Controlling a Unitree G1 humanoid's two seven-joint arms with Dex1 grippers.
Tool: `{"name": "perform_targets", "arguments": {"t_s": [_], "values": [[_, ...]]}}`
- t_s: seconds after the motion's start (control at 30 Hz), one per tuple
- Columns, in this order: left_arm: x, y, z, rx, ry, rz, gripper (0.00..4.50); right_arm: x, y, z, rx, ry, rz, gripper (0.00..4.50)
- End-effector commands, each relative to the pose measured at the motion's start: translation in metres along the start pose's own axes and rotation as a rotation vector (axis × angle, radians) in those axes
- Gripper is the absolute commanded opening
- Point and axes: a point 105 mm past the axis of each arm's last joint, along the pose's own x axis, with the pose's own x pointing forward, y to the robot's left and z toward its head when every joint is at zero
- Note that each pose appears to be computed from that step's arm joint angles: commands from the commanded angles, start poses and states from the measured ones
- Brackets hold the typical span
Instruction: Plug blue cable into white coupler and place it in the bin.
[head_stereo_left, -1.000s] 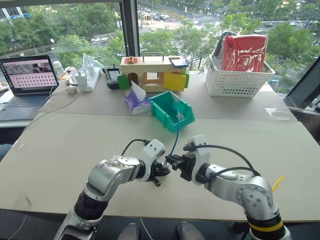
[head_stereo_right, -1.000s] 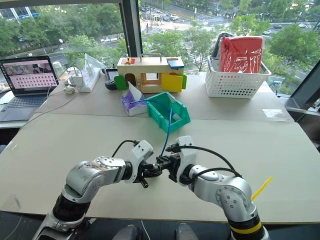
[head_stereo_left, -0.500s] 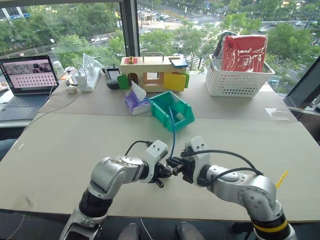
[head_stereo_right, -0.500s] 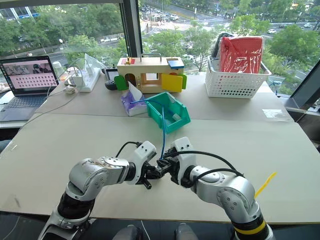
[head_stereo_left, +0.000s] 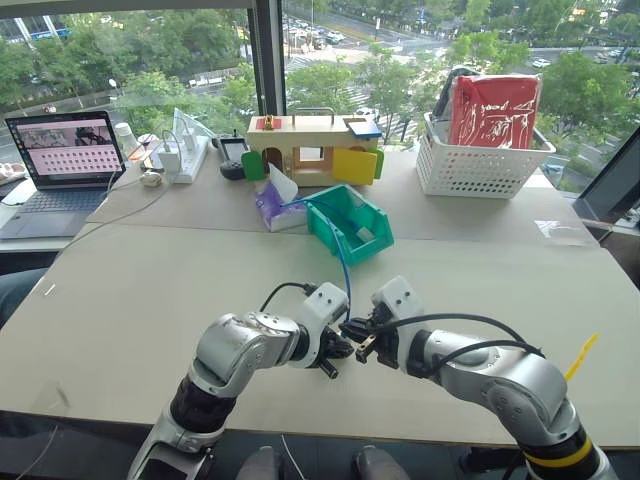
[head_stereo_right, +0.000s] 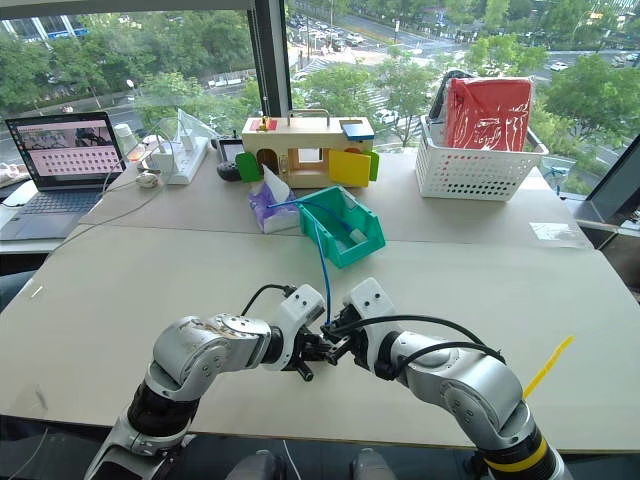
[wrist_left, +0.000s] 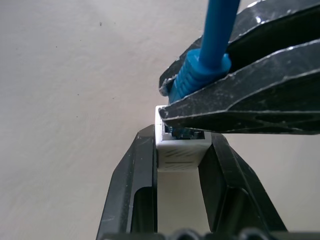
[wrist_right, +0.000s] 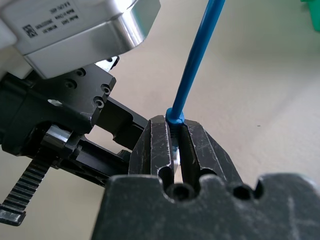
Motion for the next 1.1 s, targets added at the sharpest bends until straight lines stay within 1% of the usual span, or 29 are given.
{"name": "perform_targets", "arguments": {"t_s": [0.03,0.1,0.17,0.2,0.23,0.33,0.43,0.47,0.5,0.57,0.63,0.67,0.7,0.8,0.87,0.93,0.97,1.07,1.1], "values": [[-0.014,-0.002,0.037,0.067,-0.167,0.004,0.66,-0.009,-0.018,-0.083,0.152,0.31,-0.046,0.0],[-0.013,-0.001,0.035,0.067,-0.164,0.008,0.66,-0.011,-0.023,-0.063,0.213,0.21,-0.043,0.0],[-0.012,0.0,0.035,0.067,-0.167,0.013,0.66,-0.014,-0.027,-0.049,0.227,0.137,-0.042,0.0],[-0.013,-0.007,0.034,0.064,-0.174,-0.038,0.66,-0.016,-0.028,-0.036,0.261,0.064,-0.032,0.0],[-0.014,-0.01,0.032,0.067,-0.172,-0.07,1.16,-0.019,-0.03,-0.026,0.284,0.009,-0.027,0.0],[-0.014,-0.012,0.026,0.053,-0.161,-0.103,2.04,-0.031,-0.041,-0.004,0.32,-0.104,-0.039,0.0],[-0.014,-0.01,0.021,0.063,-0.153,-0.095,3.23,-0.044,-0.057,0.016,0.338,-0.181,-0.076,0.0],[-0.014,-0.007,0.019,0.066,-0.151,-0.085,3.59,-0.05,-0.067,0.027,0.313,-0.204,-0.098,0.0],[-0.014,-0.005,0.018,0.075,-0.156,-0.072,3.94,-0.057,-0.081,0.046,0.275,-0.243,-0.128,0.0],[-0.016,-0.003,0.016,0.097,-0.181,-0.07,4.45,-0.066,-0.099,0.073,0.225,-0.292,-0.164,0.0],[-0.02,-0.006,0.009,0.061,-0.207,-0.121,4.45,-0.064,-0.111,0.101,0.16,-0.328,-0.166,0.0],[-0.023,-0.006,0.008,0.035,-0.246,-0.144,4.45,-0.06,-0.117,0.116,0.116,-0.339,-0.158,0.0],[-0.025,-0.006,0.008,0.019,-0.275,-0.155,4.45,-0.056,-0.121,0.124,0.086,-0.341,-0.151,0.0],[-0.04,0.0,0.008,0.041,-0.429,-0.169,4.45,-0.029,-0.136,0.153,-0.091,-0.328,-0.145,0.0],[-0.05,0.007,0.006,0.059,-0.519,-0.152,4.45,-0.011,-0.141,0.166,-0.181,-0.311,-0.13,0.0],[-0.062,0.022,0.005,0.029,-0.631,-0.081,4.45,0.011,-0.143,0.173,-0.255,-0.279,-0.104,0.0],[-0.066,0.03,0.005,0.04,-0.67,-0.031,4.45,0.019,-0.145,0.176,-0.269,-0.272,-0.095,0.0],[-0.075,0.044,0.004,0.072,-0.732,0.082,4.45,0.038,-0.154,0.171,-0.283,-0.245,-0.117,0.0],[-0.078,0.046,0.004,0.076,-0.748,0.098,4.5,0.042,-0.157,0.168,-0.28,-0.238,-0.124,0.45]]}}
